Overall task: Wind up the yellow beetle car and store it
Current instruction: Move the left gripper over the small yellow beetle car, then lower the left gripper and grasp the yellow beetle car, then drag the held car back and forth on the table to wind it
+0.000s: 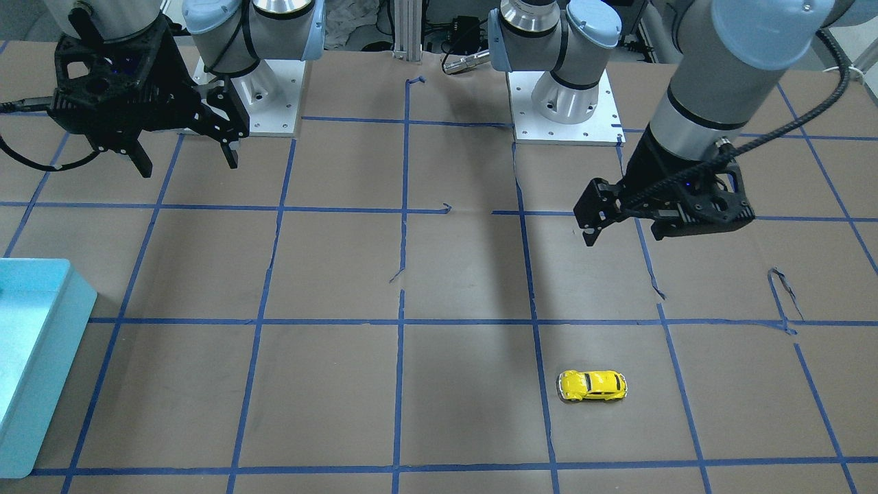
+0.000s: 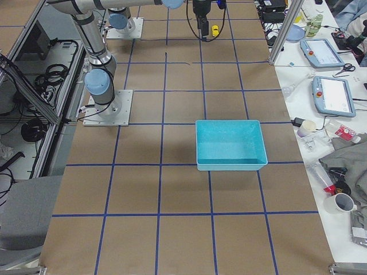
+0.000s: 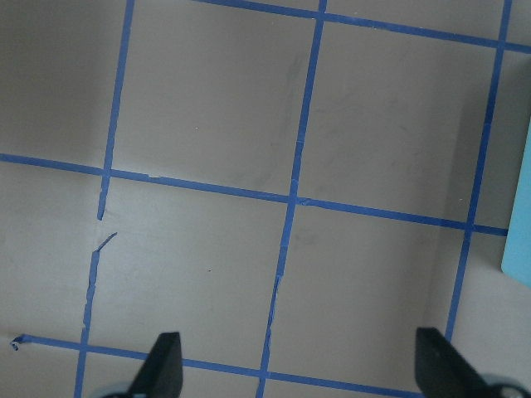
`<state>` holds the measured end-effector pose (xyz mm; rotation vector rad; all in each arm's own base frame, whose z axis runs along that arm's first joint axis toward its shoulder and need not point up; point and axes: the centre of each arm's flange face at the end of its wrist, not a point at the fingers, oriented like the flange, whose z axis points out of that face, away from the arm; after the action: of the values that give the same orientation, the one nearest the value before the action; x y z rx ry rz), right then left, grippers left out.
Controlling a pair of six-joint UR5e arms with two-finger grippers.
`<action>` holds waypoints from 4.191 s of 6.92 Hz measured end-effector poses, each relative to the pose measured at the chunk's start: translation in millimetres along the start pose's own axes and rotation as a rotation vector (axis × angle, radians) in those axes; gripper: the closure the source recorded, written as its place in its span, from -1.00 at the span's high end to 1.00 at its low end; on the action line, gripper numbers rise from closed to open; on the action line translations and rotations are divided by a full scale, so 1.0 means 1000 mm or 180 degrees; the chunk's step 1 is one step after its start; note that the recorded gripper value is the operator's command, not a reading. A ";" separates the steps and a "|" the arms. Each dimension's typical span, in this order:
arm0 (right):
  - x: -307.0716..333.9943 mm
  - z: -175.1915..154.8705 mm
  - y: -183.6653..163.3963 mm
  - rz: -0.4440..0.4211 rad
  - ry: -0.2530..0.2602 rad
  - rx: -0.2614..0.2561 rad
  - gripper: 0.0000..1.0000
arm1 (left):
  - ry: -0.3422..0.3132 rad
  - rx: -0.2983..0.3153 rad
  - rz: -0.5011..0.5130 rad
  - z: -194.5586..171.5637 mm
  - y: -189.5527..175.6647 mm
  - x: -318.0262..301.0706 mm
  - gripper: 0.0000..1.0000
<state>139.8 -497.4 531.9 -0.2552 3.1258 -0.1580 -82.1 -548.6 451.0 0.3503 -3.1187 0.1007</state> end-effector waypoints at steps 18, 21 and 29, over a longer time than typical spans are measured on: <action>0.000 0.001 0.000 -0.0001 0.0002 -0.0005 1.00 | 0.0011 -0.0068 -0.4224 0.266 -0.103 -0.017 0.88; 0.000 0.000 0.000 -0.0001 0.0002 -0.0006 1.00 | 0.0003 -0.0081 -0.4210 0.269 -0.102 -0.015 -1.00; 0.000 0.001 0.000 -0.0002 0.0001 -0.0007 1.00 | 0.0539 -0.0491 -0.4475 0.235 -0.090 0.073 -1.00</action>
<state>139.7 -497.2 531.2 -0.2563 3.1265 -0.1546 -132.3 -667.3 223.0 2.1283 -2.0087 -0.1114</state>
